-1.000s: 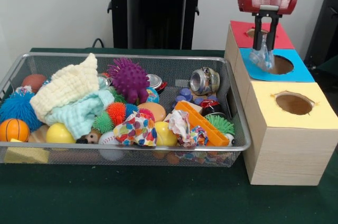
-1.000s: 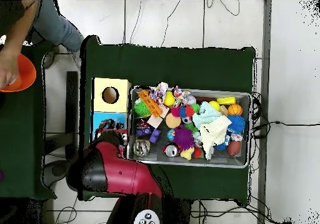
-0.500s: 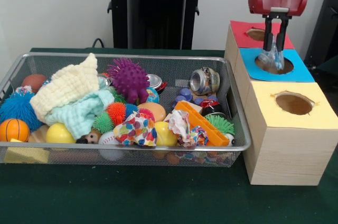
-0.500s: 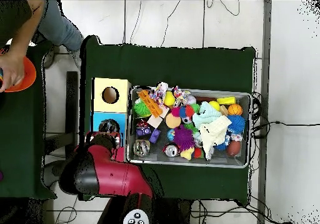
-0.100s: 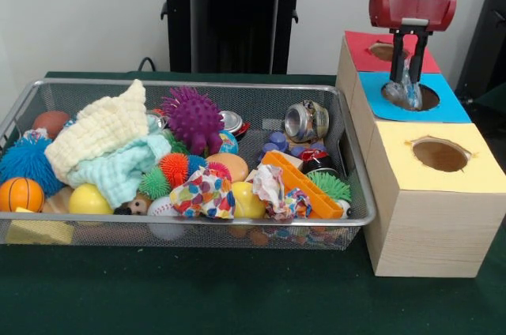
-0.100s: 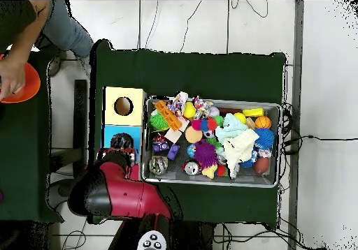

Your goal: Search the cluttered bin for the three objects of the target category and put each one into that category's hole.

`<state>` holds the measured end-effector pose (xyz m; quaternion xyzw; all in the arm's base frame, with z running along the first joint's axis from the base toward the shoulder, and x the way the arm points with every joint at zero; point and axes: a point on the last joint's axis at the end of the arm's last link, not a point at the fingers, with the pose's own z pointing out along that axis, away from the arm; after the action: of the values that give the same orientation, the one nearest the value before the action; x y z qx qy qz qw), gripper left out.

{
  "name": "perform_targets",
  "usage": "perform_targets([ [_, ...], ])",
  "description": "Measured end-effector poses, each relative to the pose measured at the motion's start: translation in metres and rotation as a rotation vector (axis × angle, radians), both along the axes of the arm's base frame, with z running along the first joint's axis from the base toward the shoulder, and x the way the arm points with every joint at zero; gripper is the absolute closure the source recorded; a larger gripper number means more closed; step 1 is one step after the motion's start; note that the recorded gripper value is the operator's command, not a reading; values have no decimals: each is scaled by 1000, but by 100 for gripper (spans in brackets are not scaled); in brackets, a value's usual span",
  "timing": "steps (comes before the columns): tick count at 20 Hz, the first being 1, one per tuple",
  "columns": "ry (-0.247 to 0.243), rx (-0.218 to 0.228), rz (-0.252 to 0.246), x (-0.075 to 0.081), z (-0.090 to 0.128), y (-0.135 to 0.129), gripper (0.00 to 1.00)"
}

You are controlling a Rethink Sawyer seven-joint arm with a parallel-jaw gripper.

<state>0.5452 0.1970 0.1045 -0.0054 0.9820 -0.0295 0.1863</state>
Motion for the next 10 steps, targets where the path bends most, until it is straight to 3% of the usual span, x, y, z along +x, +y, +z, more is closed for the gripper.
perform_targets([
  [2, 1, 0, -5, 1, -2, -3, 100],
  [3, -5, 1, -5, 2, -2, -2, 0],
  [10, 5, -1, -6, -1, -8, -3, 0],
])
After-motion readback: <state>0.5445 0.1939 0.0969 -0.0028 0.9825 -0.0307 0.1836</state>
